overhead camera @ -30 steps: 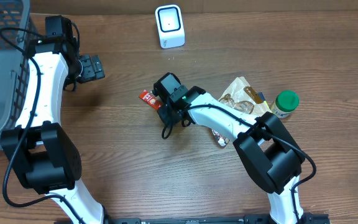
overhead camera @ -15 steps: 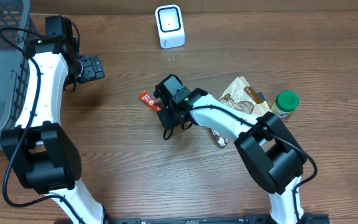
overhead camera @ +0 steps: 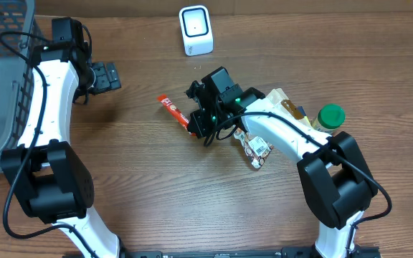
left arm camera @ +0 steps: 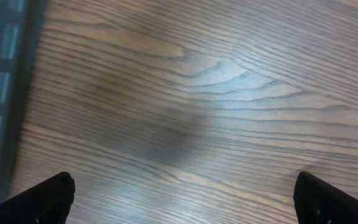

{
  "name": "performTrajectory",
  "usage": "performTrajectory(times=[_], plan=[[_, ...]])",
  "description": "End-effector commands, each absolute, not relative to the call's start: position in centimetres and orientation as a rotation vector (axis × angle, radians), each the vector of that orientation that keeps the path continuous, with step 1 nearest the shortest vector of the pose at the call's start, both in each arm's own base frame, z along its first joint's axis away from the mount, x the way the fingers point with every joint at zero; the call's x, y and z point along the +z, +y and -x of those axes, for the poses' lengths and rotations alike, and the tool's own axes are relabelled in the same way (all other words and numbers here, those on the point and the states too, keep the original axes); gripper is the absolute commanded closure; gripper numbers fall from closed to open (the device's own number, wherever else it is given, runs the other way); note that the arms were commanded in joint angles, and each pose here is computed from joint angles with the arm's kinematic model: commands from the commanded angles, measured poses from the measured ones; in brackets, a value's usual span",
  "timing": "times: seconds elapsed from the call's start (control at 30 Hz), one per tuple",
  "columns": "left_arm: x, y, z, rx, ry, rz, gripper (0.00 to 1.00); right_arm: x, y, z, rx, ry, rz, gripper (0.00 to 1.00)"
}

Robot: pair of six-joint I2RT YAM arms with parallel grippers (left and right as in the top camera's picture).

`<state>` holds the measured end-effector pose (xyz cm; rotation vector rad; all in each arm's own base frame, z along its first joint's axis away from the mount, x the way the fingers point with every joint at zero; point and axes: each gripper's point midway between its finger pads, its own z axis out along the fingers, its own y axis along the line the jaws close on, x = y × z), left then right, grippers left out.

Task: Scan the item barcode

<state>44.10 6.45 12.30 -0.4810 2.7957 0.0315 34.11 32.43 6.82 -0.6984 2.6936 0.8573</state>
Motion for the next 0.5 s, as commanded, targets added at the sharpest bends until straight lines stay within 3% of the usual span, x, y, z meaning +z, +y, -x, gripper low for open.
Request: performTrajectory(times=[0.0,0.13,0.47], plan=[[12.9,1.8,-43.8,-0.35,2.826,0.462,0.0,7.9,32.4,-34.1,0.897,2.675,0.688,0.96],[14.3,-3.9,-42.7,-0.775,2.835,0.39,0.0,8.0,32.6,-34.2,0.903,2.667,0.686,0.96],[13.7,-10.7,-41.0,-0.727,2.938,0.262,0.0,11.3,35.9,-33.4,1.253,2.561,0.67,0.96]])
